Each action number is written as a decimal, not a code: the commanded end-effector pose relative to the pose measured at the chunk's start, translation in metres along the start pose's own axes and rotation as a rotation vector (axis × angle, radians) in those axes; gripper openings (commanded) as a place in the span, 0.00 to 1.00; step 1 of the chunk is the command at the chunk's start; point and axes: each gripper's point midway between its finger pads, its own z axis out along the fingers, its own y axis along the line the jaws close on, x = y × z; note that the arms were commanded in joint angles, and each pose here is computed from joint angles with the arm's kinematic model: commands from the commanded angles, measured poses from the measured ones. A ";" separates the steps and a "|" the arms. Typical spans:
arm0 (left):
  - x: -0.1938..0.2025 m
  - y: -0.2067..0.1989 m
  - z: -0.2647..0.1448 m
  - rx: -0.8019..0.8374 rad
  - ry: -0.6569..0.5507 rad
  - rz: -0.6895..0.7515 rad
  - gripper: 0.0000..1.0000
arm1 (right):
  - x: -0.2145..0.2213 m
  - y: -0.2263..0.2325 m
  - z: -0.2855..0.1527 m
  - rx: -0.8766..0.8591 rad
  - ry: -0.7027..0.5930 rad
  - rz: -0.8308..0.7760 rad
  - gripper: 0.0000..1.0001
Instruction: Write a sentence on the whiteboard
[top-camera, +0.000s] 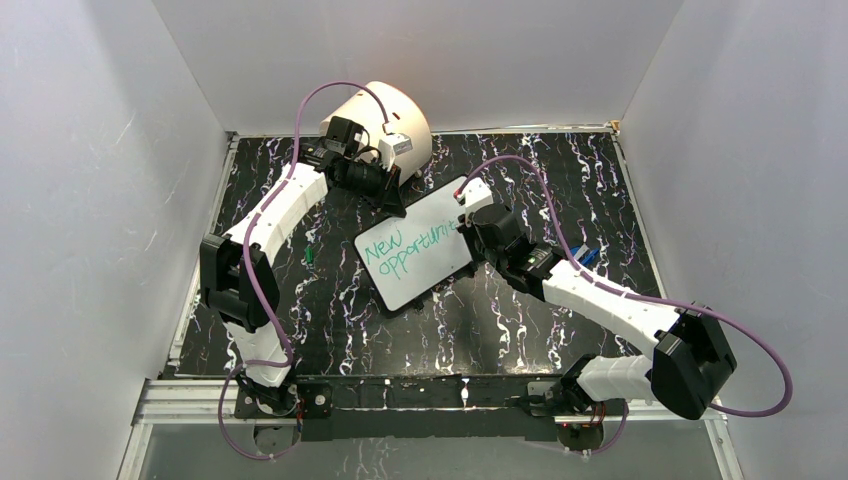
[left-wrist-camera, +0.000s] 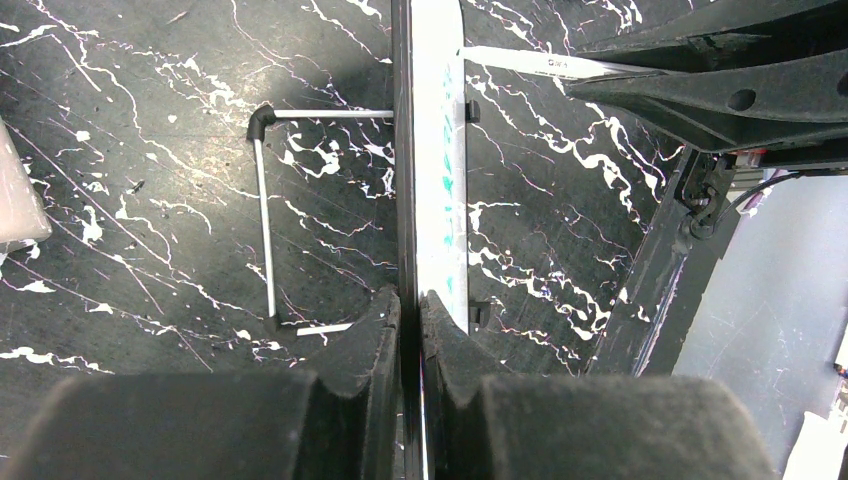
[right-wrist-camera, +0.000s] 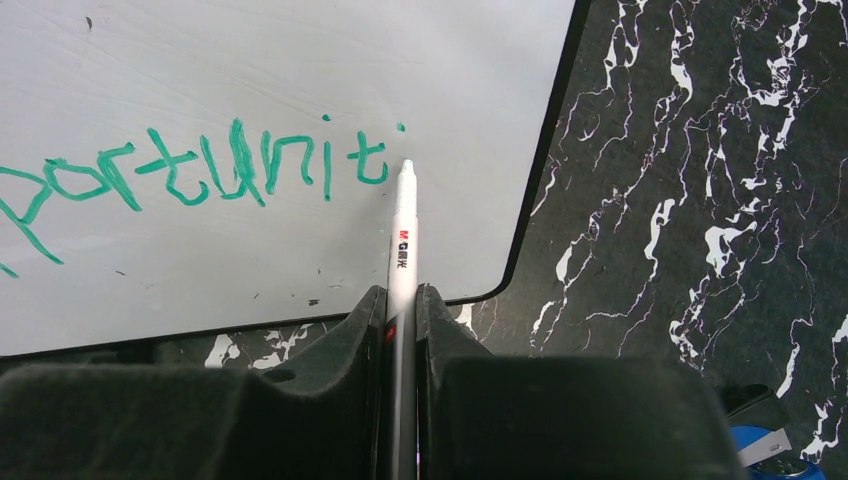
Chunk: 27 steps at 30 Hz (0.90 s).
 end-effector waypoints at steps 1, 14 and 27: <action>0.040 -0.007 0.016 0.020 0.156 -0.064 0.00 | -0.023 0.000 0.000 0.001 -0.074 0.034 0.00; 0.041 -0.008 0.016 0.023 0.159 -0.063 0.00 | -0.030 0.001 0.004 0.001 -0.091 0.036 0.00; 0.041 -0.008 0.016 0.024 0.159 -0.060 0.00 | -0.034 0.000 0.007 0.007 -0.100 0.038 0.00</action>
